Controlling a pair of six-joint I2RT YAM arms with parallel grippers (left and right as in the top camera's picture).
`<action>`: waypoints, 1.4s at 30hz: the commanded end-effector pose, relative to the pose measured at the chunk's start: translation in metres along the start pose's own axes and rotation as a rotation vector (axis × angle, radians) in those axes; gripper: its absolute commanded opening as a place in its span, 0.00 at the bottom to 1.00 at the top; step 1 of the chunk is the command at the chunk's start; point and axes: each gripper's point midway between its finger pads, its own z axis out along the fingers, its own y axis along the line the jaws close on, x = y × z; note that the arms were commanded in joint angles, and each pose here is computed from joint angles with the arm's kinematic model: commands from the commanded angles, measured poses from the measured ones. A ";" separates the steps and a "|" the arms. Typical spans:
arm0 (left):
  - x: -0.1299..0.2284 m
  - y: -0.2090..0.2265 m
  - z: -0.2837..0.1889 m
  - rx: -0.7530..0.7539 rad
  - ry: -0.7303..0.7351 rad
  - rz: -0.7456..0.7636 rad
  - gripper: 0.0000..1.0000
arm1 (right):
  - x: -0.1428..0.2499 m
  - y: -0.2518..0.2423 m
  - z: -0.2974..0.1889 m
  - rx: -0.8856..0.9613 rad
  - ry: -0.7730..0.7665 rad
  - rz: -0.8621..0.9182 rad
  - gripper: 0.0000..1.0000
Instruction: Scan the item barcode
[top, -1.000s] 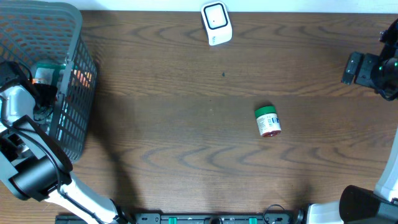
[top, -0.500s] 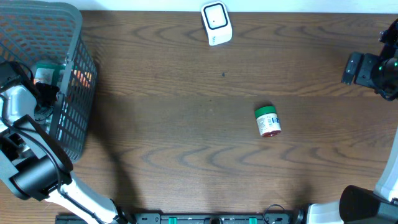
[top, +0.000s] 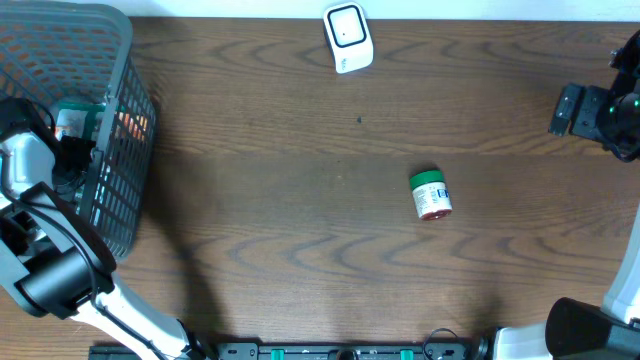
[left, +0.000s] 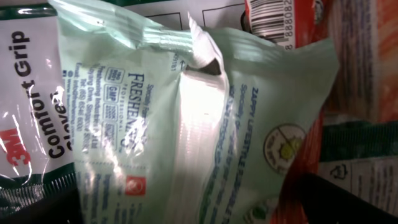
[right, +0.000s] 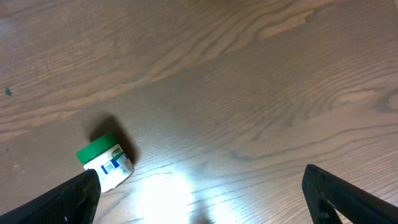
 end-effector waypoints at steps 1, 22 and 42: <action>0.012 0.016 0.032 -0.084 0.058 -0.015 1.00 | -0.002 -0.001 -0.001 -0.001 -0.007 0.019 0.99; -0.002 0.027 0.012 -0.116 0.077 0.023 0.31 | -0.002 -0.001 -0.001 -0.001 -0.007 0.019 0.99; -0.028 0.017 -0.049 -0.055 -0.024 0.015 0.07 | -0.002 -0.001 -0.001 -0.001 -0.007 0.019 0.99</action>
